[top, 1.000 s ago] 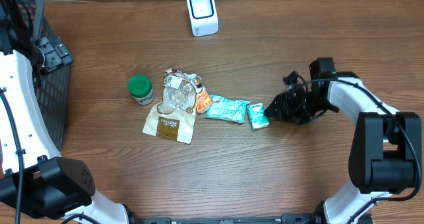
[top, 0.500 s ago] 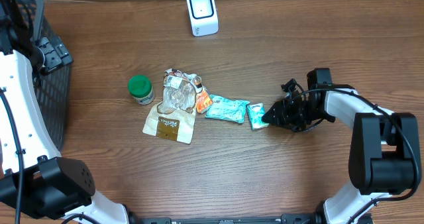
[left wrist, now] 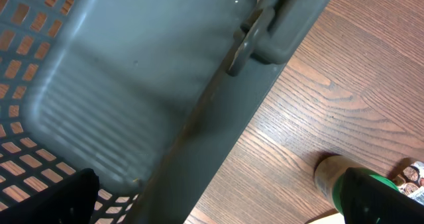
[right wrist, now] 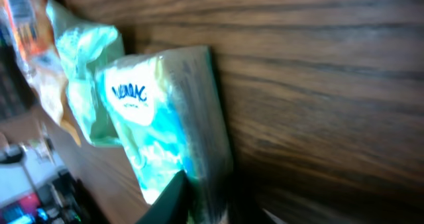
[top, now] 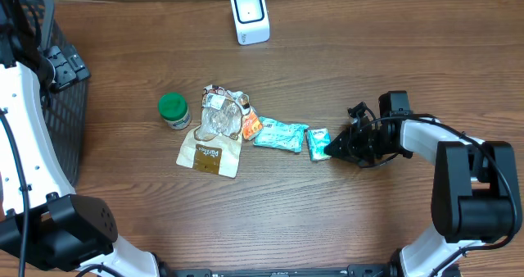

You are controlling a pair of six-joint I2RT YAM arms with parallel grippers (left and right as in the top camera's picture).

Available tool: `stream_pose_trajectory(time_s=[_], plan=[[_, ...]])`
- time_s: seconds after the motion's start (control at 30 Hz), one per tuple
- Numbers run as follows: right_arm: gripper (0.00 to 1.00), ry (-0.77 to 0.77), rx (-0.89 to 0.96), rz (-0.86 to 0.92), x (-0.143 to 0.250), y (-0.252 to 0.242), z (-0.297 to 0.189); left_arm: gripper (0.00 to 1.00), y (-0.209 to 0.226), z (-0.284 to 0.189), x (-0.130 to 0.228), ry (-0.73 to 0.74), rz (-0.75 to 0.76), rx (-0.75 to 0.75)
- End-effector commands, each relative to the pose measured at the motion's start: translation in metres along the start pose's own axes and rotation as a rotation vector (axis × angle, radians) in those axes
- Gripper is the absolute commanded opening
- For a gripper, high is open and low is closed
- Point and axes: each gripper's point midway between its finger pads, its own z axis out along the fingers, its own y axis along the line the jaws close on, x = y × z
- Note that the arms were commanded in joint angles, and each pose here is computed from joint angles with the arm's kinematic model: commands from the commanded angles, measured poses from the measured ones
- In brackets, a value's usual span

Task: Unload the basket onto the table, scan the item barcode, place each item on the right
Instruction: 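Lift the tissue pack and hold it in front of the scanner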

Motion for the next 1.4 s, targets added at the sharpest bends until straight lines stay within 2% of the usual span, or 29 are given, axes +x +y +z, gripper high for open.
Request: stream_pose_trajectory(time_s=[0.0,0.13,0.27,0.37,0.47,0.93,1.07,1.27,1.37], plan=[[0.04,0.002,0.038,0.022,0.006,-0.008,0.003,1.00,0.000,0.005,0.001,0.013,0.018,-0.004],[0.04,0.004,-0.073,0.029,0.003,0.011,-0.003,1.00,0.000,0.005,0.001,0.013,0.018,-0.004],[0.04,-0.002,-0.362,0.026,-0.003,0.064,-0.035,1.00,0.000,0.005,0.001,0.013,0.018,-0.004],[0.04,-0.021,-0.630,-0.030,-0.005,0.113,-0.075,1.00,0.000,0.005,0.001,0.013,0.018,-0.005],[0.04,-0.029,-0.820,-0.094,-0.002,0.147,-0.108,1.00,0.000,0.005,0.001,0.013,0.018,-0.005],[0.04,0.045,-0.834,0.056,-0.012,0.196,-0.160,1.00,0.000,0.005,0.001,0.013,0.018,-0.004],[0.04,0.039,-0.834,0.013,-0.017,0.216,-0.176,1.00,0.000,0.005,0.001,0.013,0.018,-0.004],[0.04,0.007,-0.831,-0.210,-0.018,0.261,-0.196,1.00,0.000,0.005,0.001,0.013,0.018,-0.004],[0.04,-0.024,-0.764,-0.258,-0.025,0.286,-0.189,0.99,0.000,0.005,0.001,0.013,0.018,-0.004]])
